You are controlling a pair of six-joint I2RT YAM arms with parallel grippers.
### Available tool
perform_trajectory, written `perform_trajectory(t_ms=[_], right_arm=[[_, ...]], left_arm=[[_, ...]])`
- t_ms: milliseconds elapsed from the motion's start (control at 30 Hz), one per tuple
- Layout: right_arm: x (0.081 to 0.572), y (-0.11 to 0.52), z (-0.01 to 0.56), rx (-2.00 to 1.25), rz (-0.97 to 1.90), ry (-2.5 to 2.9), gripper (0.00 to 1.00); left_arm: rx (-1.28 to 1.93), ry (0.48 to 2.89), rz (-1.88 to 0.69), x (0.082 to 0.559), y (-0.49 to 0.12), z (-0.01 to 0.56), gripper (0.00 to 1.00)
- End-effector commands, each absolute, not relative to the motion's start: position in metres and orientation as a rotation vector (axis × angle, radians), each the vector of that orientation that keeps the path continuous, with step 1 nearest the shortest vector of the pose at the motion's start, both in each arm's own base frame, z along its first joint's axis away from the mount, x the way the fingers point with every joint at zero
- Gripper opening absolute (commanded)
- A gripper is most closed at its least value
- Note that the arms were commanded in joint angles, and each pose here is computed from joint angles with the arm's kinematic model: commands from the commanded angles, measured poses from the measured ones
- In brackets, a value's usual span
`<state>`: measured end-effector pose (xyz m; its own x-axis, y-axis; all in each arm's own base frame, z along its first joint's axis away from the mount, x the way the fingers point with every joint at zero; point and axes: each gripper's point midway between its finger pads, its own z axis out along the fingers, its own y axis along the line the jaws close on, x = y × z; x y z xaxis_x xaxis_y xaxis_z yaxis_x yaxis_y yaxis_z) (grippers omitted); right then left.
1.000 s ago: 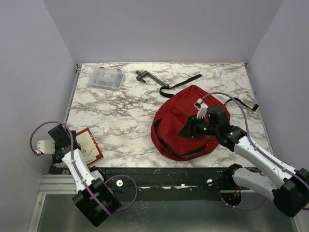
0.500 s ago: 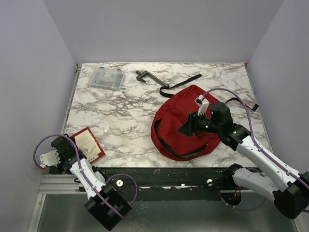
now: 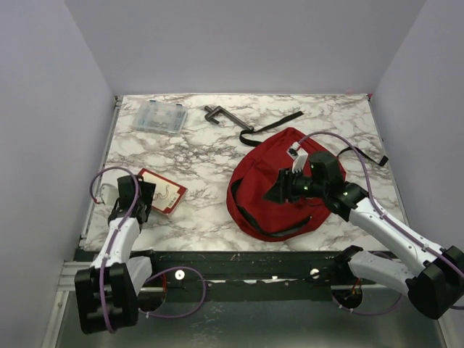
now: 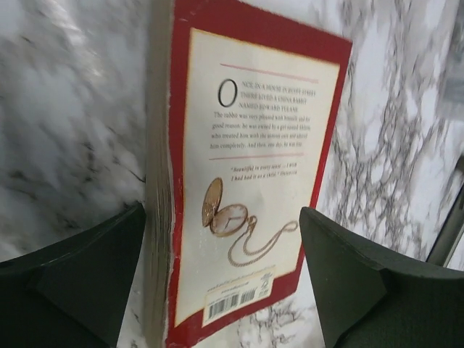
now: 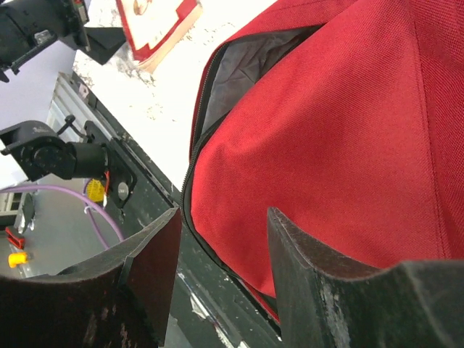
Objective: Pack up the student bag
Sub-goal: Move the book to the center of the board.
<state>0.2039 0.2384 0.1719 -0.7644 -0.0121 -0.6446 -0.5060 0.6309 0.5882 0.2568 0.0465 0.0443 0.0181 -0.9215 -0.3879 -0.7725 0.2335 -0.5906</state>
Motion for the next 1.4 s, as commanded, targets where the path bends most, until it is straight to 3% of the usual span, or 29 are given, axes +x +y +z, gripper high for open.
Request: perform_trajectory(t_ms=[0, 167, 333, 733, 833, 1000, 1067, 1167, 1233, 1367], right_arm=[[0.211, 0.25, 0.196, -0.397, 1.124, 2.184, 0.55], [0.217, 0.252, 0.198, -0.365, 1.117, 2.191, 0.55], [0.22, 0.254, 0.193, -0.326, 1.13, 2.199, 0.55], [0.229, 0.304, 0.201, -0.414, 1.087, 2.182, 0.55], [0.23, 0.321, 0.198, -0.461, 1.052, 2.176, 0.55], [0.233, 0.35, 0.197, -0.54, 1.014, 2.155, 0.55], [0.239, 0.362, 0.199, -0.549, 1.027, 2.139, 0.55], [0.254, 0.386, 0.196, -0.519, 1.071, 2.117, 0.56], [0.266, 0.406, 0.196, -0.48, 1.119, 2.091, 0.58], [0.297, 0.444, 0.188, -0.397, 1.154, 2.059, 0.62]], left_arm=[[-1.523, 1.91, -0.293, 0.271, 0.014, 0.039, 0.89], [-1.536, 1.973, -0.299, 0.272, 0.004, 0.029, 0.86], [-1.508, 1.965, -0.289, 0.271, 0.006, 0.032, 0.76], [-1.342, 1.957, -0.294, 0.281, 0.009, 0.057, 0.08], [-1.321, 1.984, -0.307, 0.283, 0.005, 0.057, 0.02], [-1.34, 2.012, -0.366, 0.28, -0.005, 0.053, 0.03], [-1.377, 2.009, -0.387, 0.276, -0.008, 0.051, 0.16], [-1.392, 2.011, -0.4, 0.273, -0.009, 0.05, 0.44], [-1.419, 2.041, -0.378, 0.267, -0.008, 0.048, 0.59], [-1.402, 2.058, -0.37, 0.273, 0.003, 0.058, 0.77]])
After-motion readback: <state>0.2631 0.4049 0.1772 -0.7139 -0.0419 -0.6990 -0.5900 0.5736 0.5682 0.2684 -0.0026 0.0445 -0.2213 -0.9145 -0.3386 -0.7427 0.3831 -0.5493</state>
